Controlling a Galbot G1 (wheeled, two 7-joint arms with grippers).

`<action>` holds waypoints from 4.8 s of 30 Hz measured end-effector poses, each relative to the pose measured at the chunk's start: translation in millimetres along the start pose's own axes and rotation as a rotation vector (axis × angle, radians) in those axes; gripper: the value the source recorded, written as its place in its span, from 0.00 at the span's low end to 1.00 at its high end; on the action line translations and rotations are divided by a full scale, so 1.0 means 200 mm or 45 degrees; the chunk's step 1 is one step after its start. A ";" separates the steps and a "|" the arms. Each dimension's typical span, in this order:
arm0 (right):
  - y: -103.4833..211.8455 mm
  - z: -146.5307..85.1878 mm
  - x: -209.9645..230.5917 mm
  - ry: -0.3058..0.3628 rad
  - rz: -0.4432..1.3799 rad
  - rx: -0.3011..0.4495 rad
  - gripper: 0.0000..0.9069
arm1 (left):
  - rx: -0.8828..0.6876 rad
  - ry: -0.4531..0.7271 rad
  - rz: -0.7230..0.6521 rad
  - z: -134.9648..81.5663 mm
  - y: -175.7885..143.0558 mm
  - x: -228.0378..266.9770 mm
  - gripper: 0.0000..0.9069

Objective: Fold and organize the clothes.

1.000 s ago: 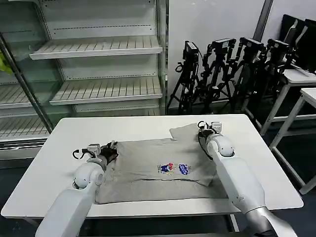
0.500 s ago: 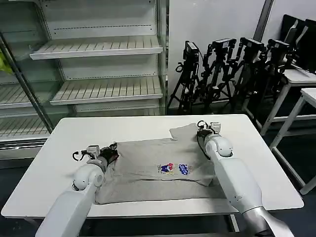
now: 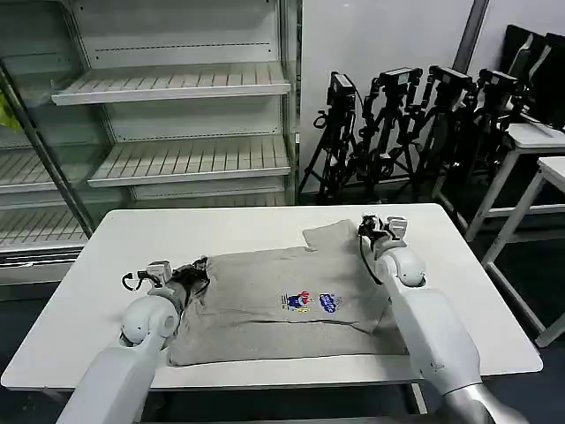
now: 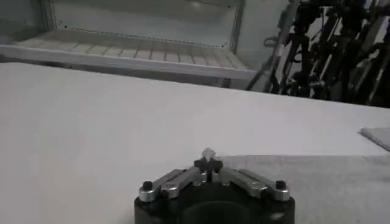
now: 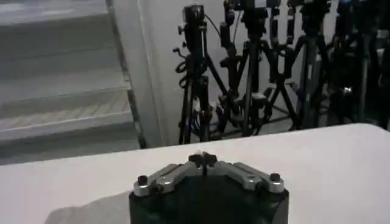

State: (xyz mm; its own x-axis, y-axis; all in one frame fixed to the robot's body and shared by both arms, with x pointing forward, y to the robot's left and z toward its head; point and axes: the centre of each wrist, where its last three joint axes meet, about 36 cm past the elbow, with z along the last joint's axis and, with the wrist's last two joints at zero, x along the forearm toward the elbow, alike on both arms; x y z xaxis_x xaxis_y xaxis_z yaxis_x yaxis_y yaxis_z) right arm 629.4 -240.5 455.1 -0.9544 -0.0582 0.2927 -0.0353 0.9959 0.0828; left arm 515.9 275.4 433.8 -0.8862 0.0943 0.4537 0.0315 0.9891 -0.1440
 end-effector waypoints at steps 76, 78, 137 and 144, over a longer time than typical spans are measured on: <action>-0.10 0.15 0.70 -0.221 -0.073 0.042 0.00 | -0.073 -0.146 0.114 -0.03 0.01 0.51 0.01; -0.11 0.18 0.77 -0.222 -0.071 0.047 0.00 | -0.088 -0.139 0.118 -0.01 0.01 0.54 0.01; -0.10 0.46 1.64 -0.112 0.091 0.236 1.00 | 0.285 -0.046 -0.023 0.40 -0.14 0.70 0.01; -0.08 0.45 1.67 -0.126 0.094 0.227 1.00 | 0.315 -0.040 -0.019 0.45 -0.17 0.70 0.01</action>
State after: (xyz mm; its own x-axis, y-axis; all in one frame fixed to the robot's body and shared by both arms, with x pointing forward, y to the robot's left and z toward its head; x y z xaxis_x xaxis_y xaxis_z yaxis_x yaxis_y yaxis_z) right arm 285.3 -270.4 466.0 -0.9805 0.0139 0.1959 -0.0075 0.9941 -0.1078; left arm 349.0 244.1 422.2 -0.8999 0.0725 0.4300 -0.0922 0.9321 -0.3502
